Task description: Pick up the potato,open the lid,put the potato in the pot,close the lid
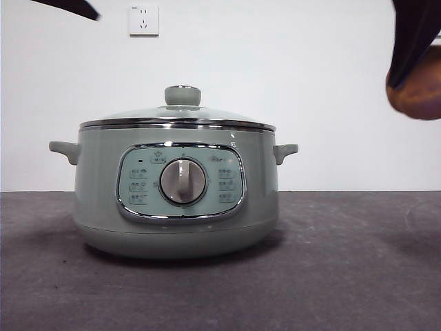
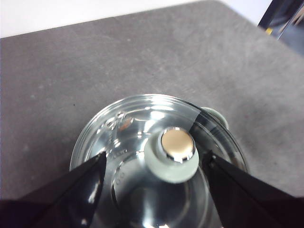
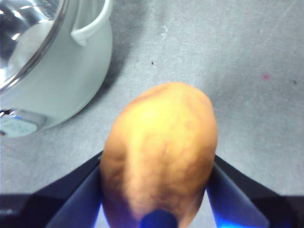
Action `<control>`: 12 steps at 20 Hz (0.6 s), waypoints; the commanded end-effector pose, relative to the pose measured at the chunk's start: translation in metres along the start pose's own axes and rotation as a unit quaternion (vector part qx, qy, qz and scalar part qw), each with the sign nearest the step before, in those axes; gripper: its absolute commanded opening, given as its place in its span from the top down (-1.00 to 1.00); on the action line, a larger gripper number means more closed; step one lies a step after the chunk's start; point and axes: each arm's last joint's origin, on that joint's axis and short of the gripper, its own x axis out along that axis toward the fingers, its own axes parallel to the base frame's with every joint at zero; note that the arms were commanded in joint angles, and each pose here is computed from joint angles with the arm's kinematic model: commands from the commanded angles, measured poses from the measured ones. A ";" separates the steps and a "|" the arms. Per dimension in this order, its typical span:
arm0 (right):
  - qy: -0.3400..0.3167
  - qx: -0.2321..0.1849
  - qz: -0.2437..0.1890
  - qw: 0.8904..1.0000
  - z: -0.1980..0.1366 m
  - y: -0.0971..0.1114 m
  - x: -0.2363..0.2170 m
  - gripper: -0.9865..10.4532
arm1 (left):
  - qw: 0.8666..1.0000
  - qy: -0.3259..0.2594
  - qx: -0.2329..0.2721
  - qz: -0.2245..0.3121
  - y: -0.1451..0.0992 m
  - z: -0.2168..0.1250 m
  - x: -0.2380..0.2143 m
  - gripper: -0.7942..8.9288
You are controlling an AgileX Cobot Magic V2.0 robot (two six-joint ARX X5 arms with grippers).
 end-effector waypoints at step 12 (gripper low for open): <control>0.006 -0.004 -0.004 1.000 -0.007 -0.002 -0.010 0.86 | 0.992 0.113 0.050 -0.015 -0.025 -0.002 0.110 0.12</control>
